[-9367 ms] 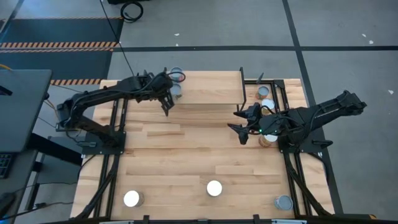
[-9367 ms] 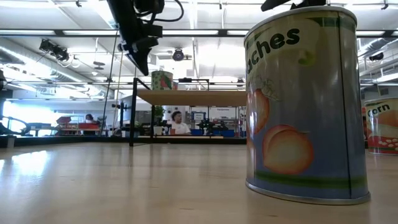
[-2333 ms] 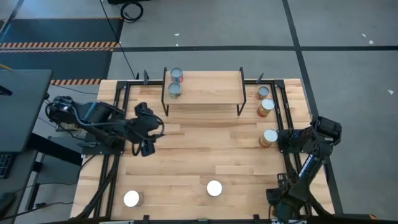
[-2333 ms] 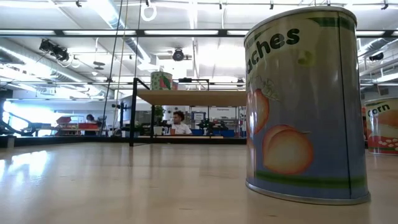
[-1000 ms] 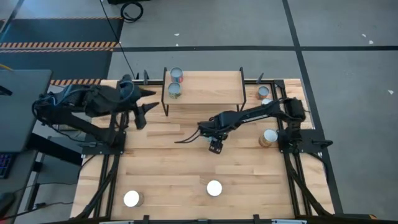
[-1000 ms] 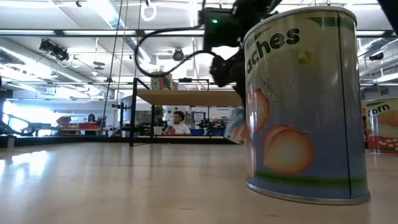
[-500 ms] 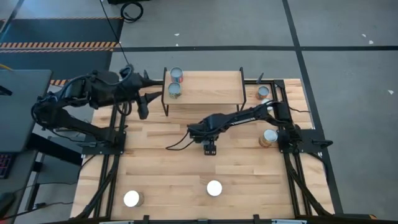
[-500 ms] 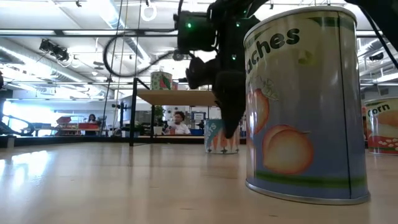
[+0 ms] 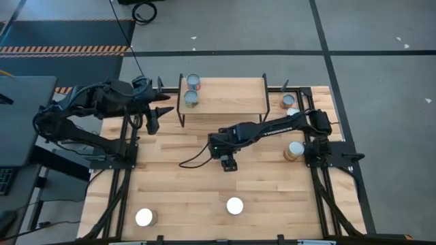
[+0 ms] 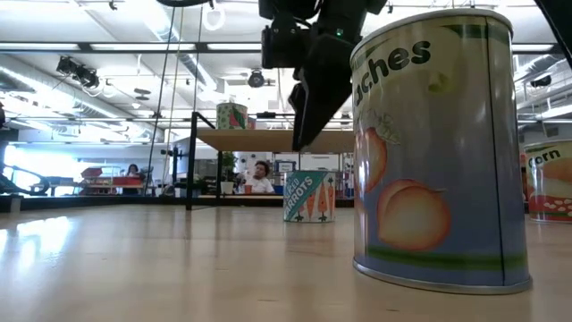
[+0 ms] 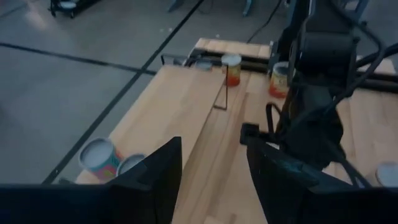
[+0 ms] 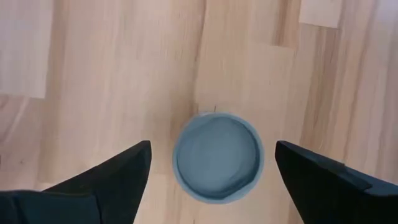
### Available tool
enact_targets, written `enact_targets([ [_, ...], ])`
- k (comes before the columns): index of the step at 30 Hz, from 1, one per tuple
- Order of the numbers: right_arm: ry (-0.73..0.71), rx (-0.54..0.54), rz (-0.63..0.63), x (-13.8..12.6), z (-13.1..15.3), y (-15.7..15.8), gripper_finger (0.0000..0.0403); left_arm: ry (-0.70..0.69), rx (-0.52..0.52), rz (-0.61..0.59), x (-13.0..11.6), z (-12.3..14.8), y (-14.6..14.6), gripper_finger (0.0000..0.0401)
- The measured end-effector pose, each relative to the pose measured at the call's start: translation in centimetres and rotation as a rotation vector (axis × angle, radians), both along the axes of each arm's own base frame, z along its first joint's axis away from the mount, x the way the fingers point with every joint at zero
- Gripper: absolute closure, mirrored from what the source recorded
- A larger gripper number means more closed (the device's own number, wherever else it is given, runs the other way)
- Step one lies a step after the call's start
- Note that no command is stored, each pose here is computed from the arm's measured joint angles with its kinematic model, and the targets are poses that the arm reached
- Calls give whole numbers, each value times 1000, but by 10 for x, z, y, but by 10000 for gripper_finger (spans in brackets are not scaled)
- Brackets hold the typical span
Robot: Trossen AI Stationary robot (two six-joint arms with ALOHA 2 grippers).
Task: Pick and place cans onto a shelf
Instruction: Put the can of carrots on the shelf
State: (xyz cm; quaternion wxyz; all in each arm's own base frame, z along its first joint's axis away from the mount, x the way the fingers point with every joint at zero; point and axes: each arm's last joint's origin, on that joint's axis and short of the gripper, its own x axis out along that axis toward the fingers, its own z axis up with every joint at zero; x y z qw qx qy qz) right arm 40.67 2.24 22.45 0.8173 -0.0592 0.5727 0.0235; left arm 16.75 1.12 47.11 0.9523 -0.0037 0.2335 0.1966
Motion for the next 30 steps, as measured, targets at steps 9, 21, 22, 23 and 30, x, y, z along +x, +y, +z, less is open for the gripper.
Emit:
enact_targets([
  [9,-42,37,38,11,-11,1,6,3,5,-3,-1,0,0,214],
  [21,25,18,5,2,-32,-3,4,41,4,0,-3,-3,0,214],
  [22,18,17,-13,2,-33,-4,4,41,3,2,-3,-3,0,214],
  [23,22,19,-28,1,-35,-5,6,39,-1,5,-3,-3,0,214],
  [30,32,40,-44,1,-37,-6,28,36,-5,8,-4,-3,0,214],
])
